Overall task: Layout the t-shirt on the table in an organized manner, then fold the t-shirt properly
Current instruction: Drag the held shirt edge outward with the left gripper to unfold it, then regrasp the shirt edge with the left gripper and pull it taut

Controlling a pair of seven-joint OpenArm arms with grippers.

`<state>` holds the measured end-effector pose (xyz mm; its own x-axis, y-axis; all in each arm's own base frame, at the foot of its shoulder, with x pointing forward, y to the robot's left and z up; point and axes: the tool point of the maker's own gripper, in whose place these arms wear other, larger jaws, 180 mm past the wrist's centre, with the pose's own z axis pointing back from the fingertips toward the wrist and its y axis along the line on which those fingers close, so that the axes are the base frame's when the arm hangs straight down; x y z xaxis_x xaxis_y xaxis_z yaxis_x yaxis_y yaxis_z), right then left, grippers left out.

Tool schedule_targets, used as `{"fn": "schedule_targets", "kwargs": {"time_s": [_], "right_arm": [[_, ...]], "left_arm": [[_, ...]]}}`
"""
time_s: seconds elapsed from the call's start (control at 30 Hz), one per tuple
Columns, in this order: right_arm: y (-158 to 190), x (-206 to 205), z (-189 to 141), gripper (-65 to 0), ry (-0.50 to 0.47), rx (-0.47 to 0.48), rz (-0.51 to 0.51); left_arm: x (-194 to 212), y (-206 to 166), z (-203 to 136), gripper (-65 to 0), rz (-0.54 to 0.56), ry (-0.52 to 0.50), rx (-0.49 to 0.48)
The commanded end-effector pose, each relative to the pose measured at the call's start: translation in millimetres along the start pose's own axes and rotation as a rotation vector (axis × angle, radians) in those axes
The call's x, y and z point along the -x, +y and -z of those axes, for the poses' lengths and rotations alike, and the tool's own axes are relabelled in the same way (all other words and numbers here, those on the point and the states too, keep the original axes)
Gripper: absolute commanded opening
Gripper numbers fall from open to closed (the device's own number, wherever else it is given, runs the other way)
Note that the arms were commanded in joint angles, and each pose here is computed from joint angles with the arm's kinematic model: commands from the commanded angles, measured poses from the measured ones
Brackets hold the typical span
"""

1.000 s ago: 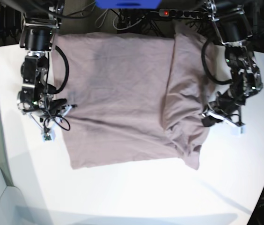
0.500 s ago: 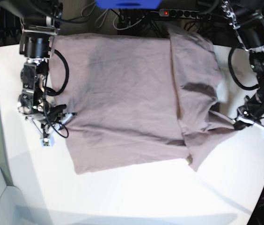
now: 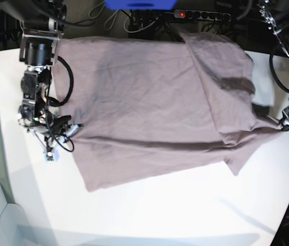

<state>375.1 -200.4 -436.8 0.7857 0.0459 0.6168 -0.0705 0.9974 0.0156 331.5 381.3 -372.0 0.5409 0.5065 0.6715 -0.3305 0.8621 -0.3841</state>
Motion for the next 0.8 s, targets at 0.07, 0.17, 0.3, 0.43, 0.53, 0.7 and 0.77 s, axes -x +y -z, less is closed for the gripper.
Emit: {"fn": "schedule_targets", "kwargs": {"time_s": [0.07,0.17,0.3,0.43,0.53,0.7,0.77], "right_arm": [[-14.2,27.8,-1.1,-65.0,0.124,0.049,-0.027],[-14.1,30.4,-1.1,-65.0,0.129,0.049,-0.027],[-14.1,30.4,-1.1,-65.0,0.129,0.049,-0.027],[-14.1,30.7,-1.1,-65.0,0.13,0.049,-0.027],[-14.1,30.7,-1.1,-65.0,0.13,0.049,-0.027],[-11.4,30.7,-0.5,-65.0,0.131,0.044,-0.03],[-10.6,30.7,-0.4,-65.0,0.131,0.043,-0.029]], "left_arm": [[-29.1,8.0,-11.4,-64.6,-0.013,-0.084,-0.008],[-31.8,19.5,-18.4,-64.6,-0.042,-0.104,-0.028],[-29.8,19.6,-18.2,-64.5,-0.049,-0.101,-0.027],[-27.3,18.2,-16.9,-64.5,-0.053,-0.097,-0.023],[-27.0,14.6,-14.7,-64.3,-0.059,-0.104,-0.015],[-50.3,-13.7,-4.5,-50.7,-0.057,-0.146,0.043],[-58.0,-31.2,2.3,-43.7,-0.027,-0.144,0.071]]}}
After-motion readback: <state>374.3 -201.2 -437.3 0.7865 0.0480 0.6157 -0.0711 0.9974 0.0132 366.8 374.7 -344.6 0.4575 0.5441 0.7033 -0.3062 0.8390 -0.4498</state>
